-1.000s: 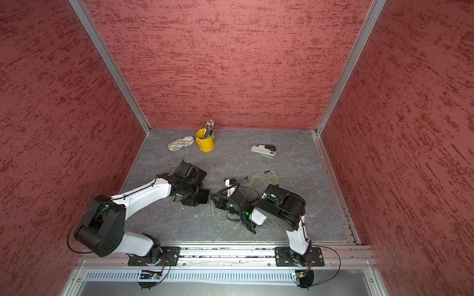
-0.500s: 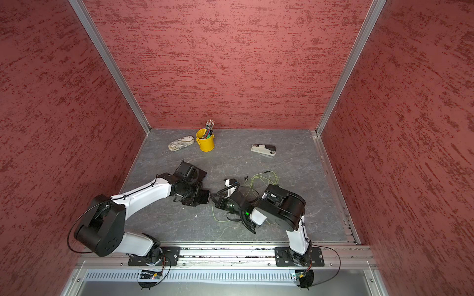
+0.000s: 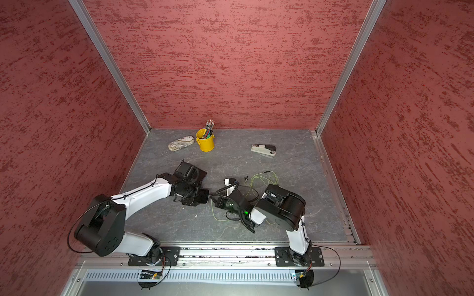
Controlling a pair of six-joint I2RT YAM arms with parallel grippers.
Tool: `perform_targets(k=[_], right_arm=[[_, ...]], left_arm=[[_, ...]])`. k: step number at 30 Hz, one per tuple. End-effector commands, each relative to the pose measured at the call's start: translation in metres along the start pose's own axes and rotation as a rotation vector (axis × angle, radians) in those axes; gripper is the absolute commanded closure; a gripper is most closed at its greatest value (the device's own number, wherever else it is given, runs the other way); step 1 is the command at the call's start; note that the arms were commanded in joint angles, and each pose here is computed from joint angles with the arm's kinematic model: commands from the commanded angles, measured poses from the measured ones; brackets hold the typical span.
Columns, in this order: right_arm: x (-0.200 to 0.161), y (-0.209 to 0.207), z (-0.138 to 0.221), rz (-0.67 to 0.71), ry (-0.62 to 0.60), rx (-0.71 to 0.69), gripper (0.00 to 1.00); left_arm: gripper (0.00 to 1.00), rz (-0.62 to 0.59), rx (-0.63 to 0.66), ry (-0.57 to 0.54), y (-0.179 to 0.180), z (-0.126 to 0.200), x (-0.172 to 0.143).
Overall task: Plug wired earphones into phones
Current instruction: Insert the wired earphone into the phone.
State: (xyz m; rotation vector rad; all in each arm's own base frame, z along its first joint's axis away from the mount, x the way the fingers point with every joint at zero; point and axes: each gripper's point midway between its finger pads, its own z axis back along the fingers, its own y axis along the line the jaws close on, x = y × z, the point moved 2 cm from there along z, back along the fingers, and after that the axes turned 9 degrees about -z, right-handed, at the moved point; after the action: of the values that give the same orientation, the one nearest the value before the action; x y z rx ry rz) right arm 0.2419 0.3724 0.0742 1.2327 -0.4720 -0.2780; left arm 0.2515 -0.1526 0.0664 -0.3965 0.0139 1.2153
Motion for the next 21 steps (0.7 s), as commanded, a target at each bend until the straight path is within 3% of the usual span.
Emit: perform_targets(k=[1, 21], right_arm=[[-0.0011, 0.003, -0.0068, 0.003, 0.011, 0.009, 1.0], [-0.0046, 0.004, -0.0103, 0.009, 0.033, 0.019, 1.0]], left_arm=[[0.37, -0.003, -0.059, 0.061, -0.0155, 0.0047, -0.0134], [0.38, 0.017, -0.095, 0.082, -0.0184, 0.0069, -0.0153]])
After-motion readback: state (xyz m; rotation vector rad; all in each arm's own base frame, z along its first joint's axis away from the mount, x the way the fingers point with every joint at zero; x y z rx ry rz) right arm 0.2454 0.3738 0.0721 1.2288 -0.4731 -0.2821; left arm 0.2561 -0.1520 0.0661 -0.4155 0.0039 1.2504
